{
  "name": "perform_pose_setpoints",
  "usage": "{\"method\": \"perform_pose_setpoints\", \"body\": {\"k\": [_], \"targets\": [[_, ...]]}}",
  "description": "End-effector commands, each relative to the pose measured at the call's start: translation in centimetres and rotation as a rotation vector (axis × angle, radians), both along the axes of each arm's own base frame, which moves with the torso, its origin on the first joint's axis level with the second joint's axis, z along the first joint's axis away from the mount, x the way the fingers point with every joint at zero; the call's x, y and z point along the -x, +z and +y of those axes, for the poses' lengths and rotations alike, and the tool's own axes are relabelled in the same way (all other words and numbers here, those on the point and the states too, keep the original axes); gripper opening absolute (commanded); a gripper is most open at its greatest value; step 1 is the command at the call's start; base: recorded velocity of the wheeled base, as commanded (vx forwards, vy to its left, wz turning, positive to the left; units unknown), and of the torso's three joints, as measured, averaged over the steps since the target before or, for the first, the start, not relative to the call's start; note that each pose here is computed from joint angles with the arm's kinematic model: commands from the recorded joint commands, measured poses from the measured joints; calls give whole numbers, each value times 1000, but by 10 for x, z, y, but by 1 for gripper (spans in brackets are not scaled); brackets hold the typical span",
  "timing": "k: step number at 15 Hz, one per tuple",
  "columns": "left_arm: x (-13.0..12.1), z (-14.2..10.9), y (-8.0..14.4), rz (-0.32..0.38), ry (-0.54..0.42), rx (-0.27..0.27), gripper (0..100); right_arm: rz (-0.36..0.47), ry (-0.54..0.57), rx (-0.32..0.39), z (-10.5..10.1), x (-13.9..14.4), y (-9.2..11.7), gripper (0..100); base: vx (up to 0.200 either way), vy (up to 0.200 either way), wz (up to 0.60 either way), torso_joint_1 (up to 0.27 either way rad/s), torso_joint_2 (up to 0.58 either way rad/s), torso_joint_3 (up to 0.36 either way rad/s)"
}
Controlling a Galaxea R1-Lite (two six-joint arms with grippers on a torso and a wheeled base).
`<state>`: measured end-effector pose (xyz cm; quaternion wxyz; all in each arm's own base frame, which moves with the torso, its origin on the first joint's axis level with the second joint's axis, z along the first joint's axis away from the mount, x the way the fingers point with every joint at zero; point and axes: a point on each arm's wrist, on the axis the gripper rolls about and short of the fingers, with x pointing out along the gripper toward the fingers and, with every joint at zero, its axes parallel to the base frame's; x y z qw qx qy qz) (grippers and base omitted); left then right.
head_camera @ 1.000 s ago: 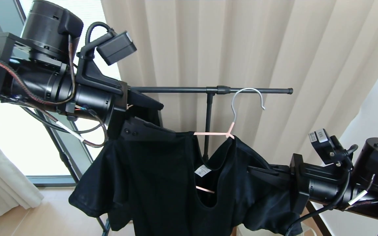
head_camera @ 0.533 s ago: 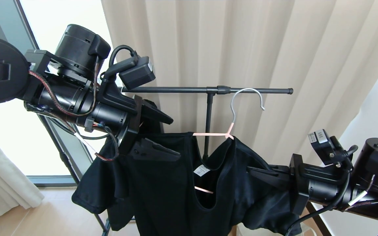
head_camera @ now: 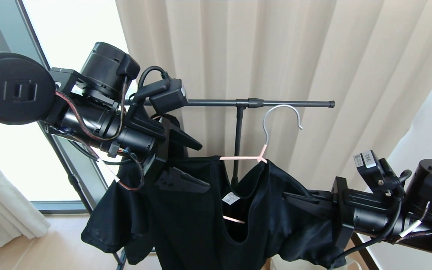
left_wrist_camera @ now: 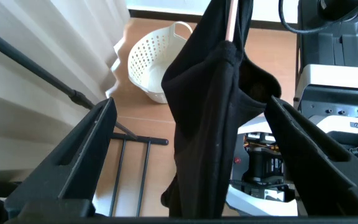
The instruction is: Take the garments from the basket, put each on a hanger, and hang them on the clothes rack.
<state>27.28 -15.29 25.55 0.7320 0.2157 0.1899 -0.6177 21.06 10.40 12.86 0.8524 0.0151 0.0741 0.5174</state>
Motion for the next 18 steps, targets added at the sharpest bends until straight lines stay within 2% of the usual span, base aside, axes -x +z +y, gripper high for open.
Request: {"method": "perform_pose_setpoints", "body": {"k": [1, 3, 4, 8, 12, 13, 16, 18], "targets": [[-2, -2, -5, 14, -3, -8, 100, -6, 2, -3, 0, 1, 1, 0, 0, 0, 0, 0, 0, 0], [-2, -2, -5, 15, -2, -10, 100, -18, 0, -8, -1, 2, 4, 0, 0, 0, 0, 0, 0, 0], [-2, -2, -5, 15, -2, -10, 0, -23, 0, -10, -1, 2, 6, 0, 0, 0, 0, 0, 0, 0], [-1, -1, -5, 6, 13, -23, 0, -24, 0, -12, -1, 3, 6, 0, 0, 0, 0, 0, 0, 0], [8, 5, 2, -14, 18, -13, 0, -29, -4, -14, 0, 1, 7, 0, 0, 0, 0, 0, 0, 0], [10, 7, 4, -21, 19, -9, 0, -23, -4, -7, -1, 2, 5, 100, 0, 0, 0, 0, 0, 0], [16, 11, 8, -29, 24, -5, 0, -33, -7, -11, -2, 2, 7, 100, 0, 0, 0, 0, 0, 0], [22, 20, 16, -54, 45, 8, 0, -39, -46, -15, -10, -3, 9, 100, 0, 0, 0, 0, 0, 0]]}}
